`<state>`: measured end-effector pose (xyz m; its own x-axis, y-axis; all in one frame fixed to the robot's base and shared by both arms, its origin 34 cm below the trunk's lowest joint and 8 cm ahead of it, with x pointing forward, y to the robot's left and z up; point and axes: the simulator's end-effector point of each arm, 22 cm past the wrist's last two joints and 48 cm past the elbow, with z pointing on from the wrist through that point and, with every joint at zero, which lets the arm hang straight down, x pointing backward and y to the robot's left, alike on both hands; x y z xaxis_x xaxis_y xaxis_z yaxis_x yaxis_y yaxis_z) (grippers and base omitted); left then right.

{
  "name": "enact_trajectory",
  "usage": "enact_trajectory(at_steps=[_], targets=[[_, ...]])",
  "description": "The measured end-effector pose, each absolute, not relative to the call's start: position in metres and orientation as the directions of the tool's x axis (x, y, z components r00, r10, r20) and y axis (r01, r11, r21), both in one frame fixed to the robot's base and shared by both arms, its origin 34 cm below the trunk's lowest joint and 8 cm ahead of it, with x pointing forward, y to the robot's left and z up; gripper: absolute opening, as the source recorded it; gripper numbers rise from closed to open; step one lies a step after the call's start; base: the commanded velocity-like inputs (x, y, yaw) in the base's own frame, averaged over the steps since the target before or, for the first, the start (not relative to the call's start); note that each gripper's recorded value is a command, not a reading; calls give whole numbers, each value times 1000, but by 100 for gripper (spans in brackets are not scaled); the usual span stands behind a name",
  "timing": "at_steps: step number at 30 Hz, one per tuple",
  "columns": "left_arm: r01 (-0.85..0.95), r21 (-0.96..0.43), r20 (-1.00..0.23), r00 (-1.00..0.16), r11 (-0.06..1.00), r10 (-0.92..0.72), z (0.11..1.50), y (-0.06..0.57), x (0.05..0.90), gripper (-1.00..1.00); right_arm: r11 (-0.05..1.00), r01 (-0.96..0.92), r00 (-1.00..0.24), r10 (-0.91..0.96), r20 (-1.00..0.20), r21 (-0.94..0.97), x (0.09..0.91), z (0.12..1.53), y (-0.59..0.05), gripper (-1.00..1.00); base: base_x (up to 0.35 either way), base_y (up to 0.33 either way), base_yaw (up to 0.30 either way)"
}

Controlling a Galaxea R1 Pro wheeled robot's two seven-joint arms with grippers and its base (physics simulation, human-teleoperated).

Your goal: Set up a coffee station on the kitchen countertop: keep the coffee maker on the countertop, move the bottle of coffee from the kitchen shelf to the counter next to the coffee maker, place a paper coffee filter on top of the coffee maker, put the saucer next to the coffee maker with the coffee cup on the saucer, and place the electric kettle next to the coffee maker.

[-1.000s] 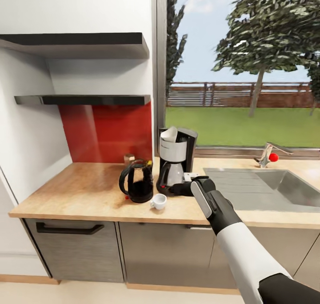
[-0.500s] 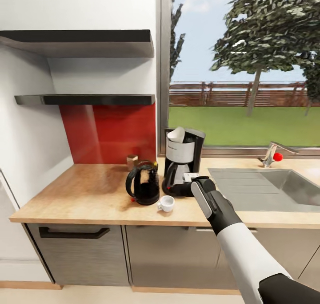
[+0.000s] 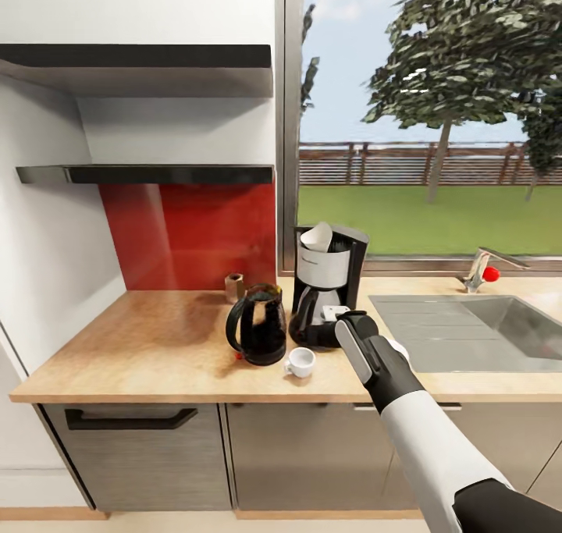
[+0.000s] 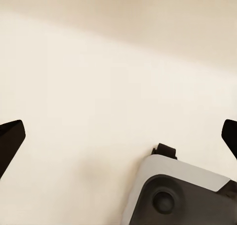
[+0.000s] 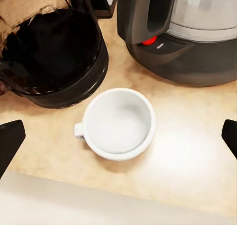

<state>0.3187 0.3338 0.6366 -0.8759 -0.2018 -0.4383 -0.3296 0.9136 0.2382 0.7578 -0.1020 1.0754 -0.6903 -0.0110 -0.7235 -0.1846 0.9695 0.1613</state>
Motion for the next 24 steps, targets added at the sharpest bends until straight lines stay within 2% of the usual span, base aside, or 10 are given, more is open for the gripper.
enact_trajectory(at_steps=[10,24], targets=[[-328,239,-433,-879,914,-202,635,332,317,100,971,-176,-712,-12,-702,162,756,1061,-105,100,85,31,-139],[-324,241,-424,-883,915,-202,627,331,316,100,971,-174,-722,-12,-692,164,759,1047,-105,100,1,0,-9]])
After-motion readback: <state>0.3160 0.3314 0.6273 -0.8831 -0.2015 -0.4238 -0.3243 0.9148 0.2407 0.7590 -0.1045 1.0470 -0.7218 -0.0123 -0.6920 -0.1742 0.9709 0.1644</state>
